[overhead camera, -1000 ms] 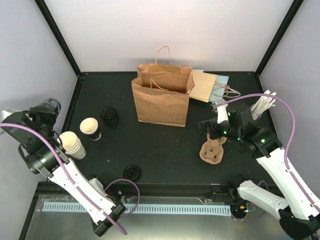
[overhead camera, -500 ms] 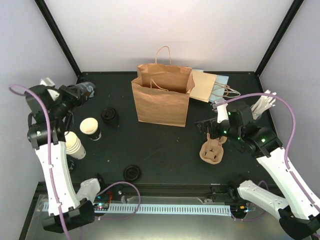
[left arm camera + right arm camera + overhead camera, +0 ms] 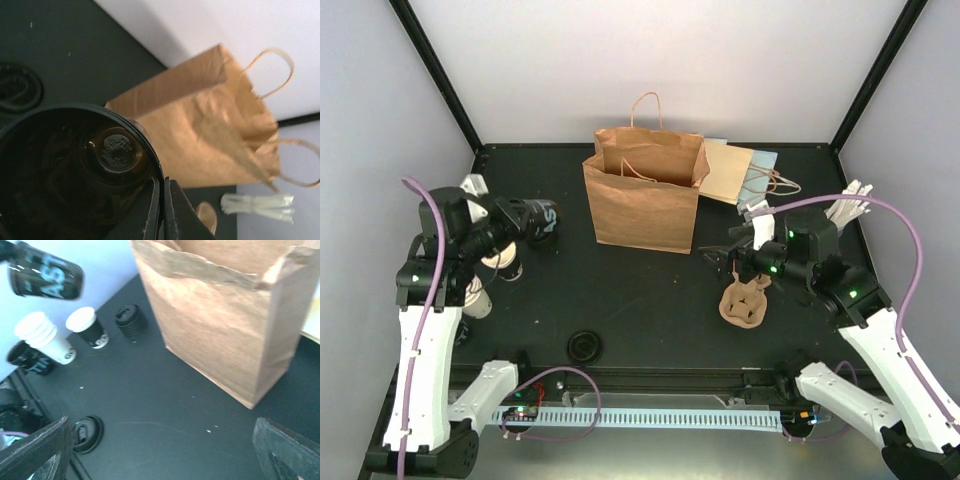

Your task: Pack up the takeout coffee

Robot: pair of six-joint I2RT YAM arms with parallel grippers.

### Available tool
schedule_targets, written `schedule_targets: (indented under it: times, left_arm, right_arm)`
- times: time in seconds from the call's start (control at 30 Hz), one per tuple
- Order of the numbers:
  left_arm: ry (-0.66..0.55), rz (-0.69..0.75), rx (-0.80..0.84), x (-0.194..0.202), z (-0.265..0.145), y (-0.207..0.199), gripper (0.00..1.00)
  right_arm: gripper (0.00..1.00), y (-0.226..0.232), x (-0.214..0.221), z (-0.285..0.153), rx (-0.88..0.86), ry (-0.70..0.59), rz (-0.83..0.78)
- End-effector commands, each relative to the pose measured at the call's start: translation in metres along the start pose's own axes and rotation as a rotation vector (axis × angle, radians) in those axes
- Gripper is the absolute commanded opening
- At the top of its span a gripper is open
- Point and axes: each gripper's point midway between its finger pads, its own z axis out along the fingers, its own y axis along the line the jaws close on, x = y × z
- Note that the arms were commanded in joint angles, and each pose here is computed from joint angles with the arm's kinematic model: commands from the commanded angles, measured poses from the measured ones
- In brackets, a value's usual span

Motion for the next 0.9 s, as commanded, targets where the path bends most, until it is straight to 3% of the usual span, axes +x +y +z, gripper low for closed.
schedule_targets:
  times: [0.0, 0.23, 0.37, 0.63, 0.87]
  left_arm:
    - [0.145, 0.034, -0.065, 0.046, 0.003, 0.025, 0.02]
    - [0.436, 0.145, -0.058, 0.118, 0.027, 0.046, 0.02]
    - [0.585, 0.219, 0.086, 0.15, 0.032, 0.033, 0.01]
    - [0.743, 0.282, 0.244, 0.18, 0.02, 0.012, 0.02]
    - [0.797, 0.332, 0.414, 0.196, -0.002, -0.008, 0.02]
  right_arm:
    - [1.0, 0.031, -0.008, 0.005, -0.198, -0.072, -0.006]
    - [0.99, 0.068, 0.019, 0.037, -0.295, -0.09, -0.081]
    - [1.0, 0.098, 0.04, 0.057, -0.308, -0.084, -0.23]
    - [1.0, 0.122, 0.062, 0.087, -0.355, -0.071, -0.361]
    - [1.0, 0.123, 0.066, 0.089, -0.387, -0.137, -0.341]
